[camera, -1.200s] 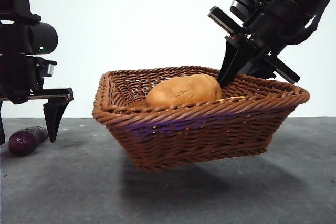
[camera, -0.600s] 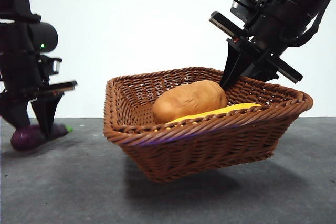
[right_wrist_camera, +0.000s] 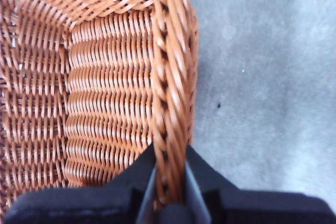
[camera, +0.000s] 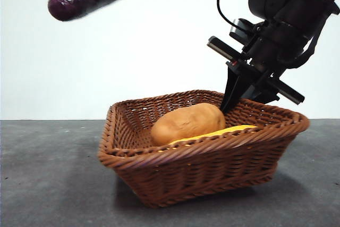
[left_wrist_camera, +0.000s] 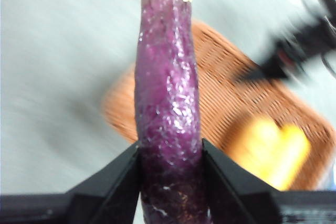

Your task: Help me put the vegetables on the table into the basket

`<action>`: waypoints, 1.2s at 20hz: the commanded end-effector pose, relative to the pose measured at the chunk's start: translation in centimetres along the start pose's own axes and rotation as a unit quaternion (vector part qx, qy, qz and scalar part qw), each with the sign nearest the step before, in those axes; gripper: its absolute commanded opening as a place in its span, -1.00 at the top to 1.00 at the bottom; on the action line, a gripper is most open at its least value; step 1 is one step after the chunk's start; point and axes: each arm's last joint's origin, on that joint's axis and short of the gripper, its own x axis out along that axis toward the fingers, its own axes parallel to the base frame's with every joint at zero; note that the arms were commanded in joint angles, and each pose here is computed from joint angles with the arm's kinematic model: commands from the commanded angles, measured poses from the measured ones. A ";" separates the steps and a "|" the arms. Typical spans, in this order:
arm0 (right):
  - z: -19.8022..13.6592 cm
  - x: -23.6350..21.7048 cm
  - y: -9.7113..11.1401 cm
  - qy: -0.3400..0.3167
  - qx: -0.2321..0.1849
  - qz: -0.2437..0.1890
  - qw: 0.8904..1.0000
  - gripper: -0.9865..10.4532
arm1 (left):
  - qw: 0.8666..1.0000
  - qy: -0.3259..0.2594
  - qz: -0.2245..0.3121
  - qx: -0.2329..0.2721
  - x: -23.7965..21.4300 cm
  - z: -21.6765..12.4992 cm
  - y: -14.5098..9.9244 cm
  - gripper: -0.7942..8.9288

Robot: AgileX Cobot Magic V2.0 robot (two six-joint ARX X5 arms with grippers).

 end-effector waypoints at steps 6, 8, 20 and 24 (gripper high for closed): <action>1.1 -0.2 0.9 -0.040 0.019 0.061 0.997 0.84 | 0.992 0.065 -0.010 -0.105 8.2 0.6 -2.2 0.85; 1.1 -0.2 1.0 -0.043 0.017 0.062 0.997 0.84 | 0.985 0.084 -0.009 -0.151 10.6 0.3 -1.7 0.85; 1.3 -0.2 1.0 -0.055 0.001 0.054 0.997 0.84 | 0.966 0.151 0.025 -0.208 13.2 -1.1 -1.6 0.10; 1.1 -0.2 0.9 -0.045 0.005 0.052 0.998 0.84 | 0.968 0.155 0.023 -0.195 13.1 -1.1 -1.6 0.10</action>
